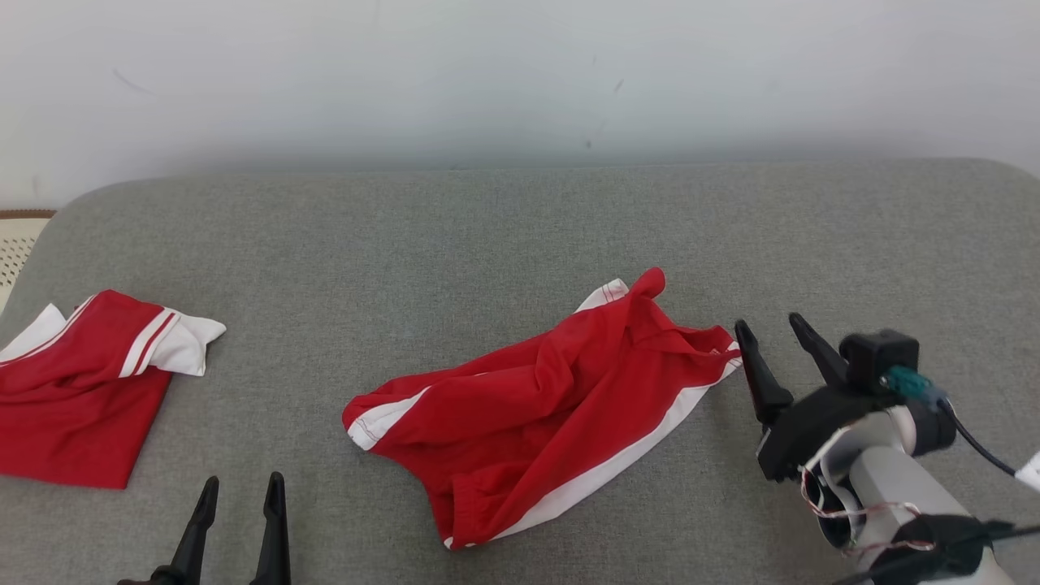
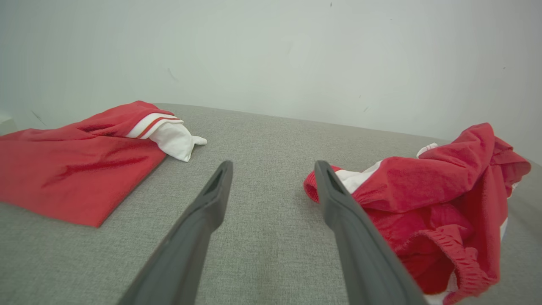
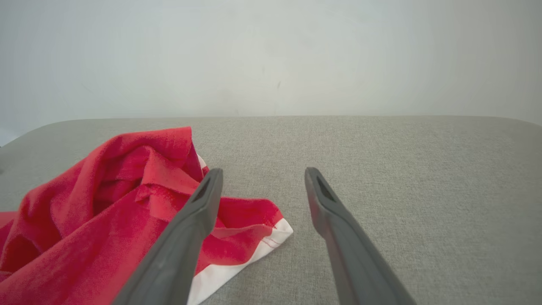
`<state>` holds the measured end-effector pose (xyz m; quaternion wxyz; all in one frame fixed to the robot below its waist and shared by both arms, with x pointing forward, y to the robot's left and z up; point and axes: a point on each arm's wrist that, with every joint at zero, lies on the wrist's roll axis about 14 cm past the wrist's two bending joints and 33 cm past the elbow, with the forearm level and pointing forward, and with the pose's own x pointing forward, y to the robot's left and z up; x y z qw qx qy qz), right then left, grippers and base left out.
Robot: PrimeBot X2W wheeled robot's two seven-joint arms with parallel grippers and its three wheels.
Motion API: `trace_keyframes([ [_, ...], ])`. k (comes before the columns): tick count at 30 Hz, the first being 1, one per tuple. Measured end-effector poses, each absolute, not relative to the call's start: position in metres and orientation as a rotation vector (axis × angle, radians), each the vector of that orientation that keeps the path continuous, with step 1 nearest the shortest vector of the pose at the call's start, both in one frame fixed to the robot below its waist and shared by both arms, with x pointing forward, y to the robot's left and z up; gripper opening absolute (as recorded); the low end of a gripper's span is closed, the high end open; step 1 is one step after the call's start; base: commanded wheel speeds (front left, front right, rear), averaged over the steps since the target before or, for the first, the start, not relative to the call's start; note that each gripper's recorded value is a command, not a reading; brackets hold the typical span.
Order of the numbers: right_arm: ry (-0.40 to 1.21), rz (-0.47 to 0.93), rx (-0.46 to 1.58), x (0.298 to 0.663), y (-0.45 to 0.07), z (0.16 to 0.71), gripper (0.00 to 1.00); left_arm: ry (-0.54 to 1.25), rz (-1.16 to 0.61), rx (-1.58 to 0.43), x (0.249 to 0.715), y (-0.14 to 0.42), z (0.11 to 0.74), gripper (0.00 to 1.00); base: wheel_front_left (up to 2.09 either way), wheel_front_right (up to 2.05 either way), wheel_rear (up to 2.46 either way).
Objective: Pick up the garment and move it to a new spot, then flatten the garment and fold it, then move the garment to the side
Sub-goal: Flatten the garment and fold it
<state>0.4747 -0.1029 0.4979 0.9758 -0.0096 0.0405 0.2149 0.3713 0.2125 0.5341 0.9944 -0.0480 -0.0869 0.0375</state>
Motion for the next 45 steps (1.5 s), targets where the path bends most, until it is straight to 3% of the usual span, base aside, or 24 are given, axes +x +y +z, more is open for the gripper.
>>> trace_keyframes([
  [9, 0.089, 0.377, 0.007, 0.451, -0.122, 0.481, 1.0, -0.181, 0.069, -0.098, 0.369, 0.21, 0.536, 1.0, 0.0, 0.0, 0.0],
  [34, -0.066, 0.25, 0.057, 0.412, -0.144, 0.513, 1.0, -0.209, 0.108, -0.114, 0.349, 0.218, 0.544, 1.0, 0.0, 0.0, 0.0],
  [45, -0.096, 0.299, 0.101, 0.387, -0.12, 0.52, 1.0, -0.206, 0.12, -0.112, 0.345, 0.22, 0.543, 1.0, 0.0, 0.0, 0.0],
])
